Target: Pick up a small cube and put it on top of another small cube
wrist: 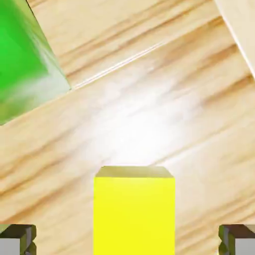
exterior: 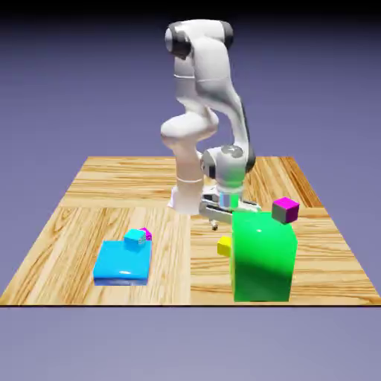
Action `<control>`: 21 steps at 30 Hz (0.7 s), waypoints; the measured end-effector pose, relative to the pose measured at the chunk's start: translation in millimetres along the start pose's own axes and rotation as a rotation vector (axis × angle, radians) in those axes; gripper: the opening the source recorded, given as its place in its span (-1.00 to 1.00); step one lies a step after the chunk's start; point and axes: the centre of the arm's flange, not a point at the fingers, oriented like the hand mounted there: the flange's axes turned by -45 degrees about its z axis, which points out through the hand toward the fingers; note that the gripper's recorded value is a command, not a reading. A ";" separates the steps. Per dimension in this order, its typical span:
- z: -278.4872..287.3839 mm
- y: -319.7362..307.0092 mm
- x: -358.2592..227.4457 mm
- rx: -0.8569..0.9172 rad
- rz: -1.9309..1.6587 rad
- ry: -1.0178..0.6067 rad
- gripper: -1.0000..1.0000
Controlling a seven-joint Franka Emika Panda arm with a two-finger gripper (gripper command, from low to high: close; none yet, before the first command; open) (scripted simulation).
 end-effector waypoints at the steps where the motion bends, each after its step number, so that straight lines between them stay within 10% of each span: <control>1: 3.8 -0.4 0.7 0.001 0.000 0.000 0.00; 12: 51.7 4.4 -4.9 -0.007 0.004 -0.001 0.00; 13: 53.3 4.9 -5.6 -0.008 0.005 -0.001 -1.00; 21: 26.0 -0.2 1.3 0.002 0.000 0.002 -1.00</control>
